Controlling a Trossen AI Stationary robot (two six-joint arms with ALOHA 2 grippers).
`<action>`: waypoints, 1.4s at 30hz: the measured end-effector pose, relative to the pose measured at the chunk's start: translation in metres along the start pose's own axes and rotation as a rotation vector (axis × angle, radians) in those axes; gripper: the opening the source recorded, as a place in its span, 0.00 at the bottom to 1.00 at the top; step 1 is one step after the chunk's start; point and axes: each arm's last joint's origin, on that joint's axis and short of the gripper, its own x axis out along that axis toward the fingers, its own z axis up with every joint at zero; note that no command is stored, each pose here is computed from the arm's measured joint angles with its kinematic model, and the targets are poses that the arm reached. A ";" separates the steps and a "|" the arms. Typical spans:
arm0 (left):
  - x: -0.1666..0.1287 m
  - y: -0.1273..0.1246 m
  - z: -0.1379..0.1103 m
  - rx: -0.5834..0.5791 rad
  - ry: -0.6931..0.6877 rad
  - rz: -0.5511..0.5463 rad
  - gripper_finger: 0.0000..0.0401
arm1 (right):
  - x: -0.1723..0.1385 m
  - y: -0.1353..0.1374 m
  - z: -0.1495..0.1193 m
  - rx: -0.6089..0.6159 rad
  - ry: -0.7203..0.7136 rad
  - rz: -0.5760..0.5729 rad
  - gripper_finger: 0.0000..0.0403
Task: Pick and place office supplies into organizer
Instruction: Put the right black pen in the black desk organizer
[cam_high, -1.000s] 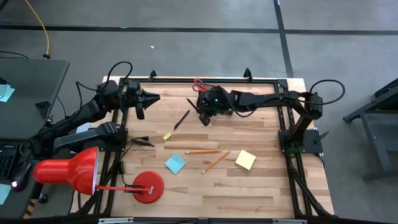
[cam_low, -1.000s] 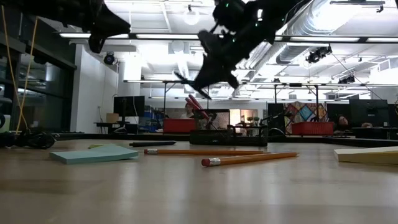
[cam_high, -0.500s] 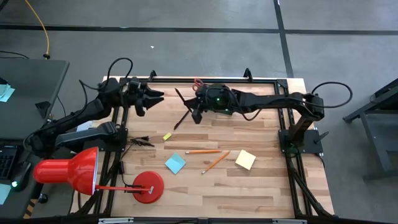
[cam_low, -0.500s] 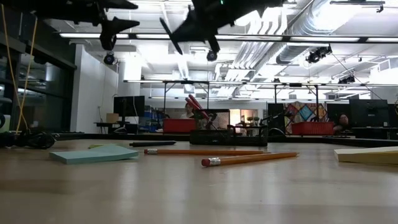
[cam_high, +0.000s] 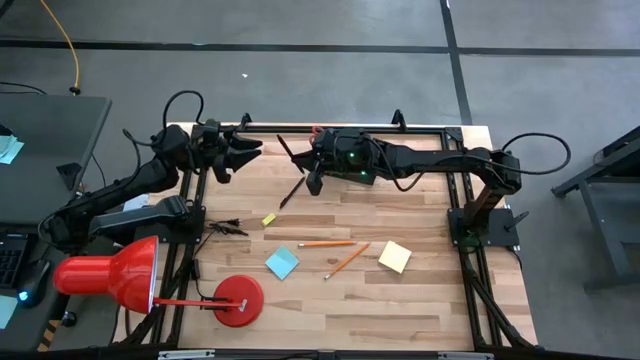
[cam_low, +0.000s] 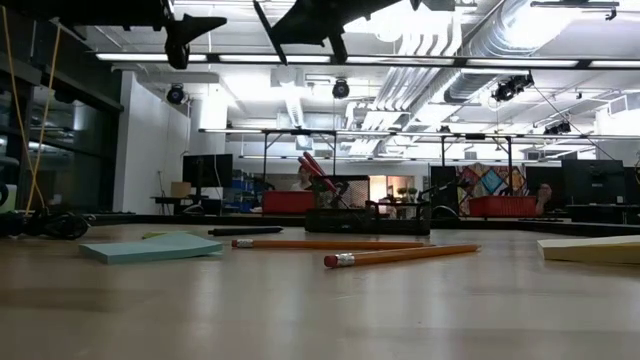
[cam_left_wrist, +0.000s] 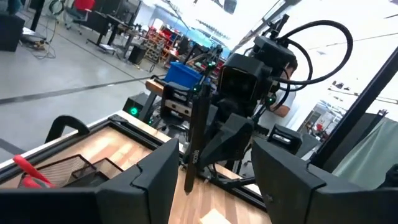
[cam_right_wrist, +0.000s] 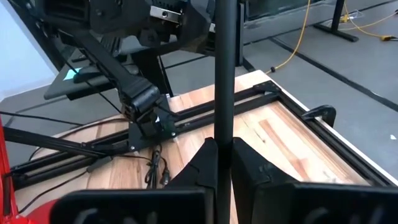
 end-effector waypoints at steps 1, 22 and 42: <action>0.001 0.001 0.000 -0.001 0.001 0.002 0.48 | 0.000 0.000 0.000 0.000 -0.001 0.001 0.01; 0.042 0.010 -0.013 -0.032 -0.012 -0.035 0.48 | 0.000 0.005 0.001 0.017 -0.021 0.013 0.01; 0.069 0.012 -0.002 -0.010 0.014 -0.133 0.17 | 0.000 0.010 -0.001 0.015 -0.020 0.009 0.01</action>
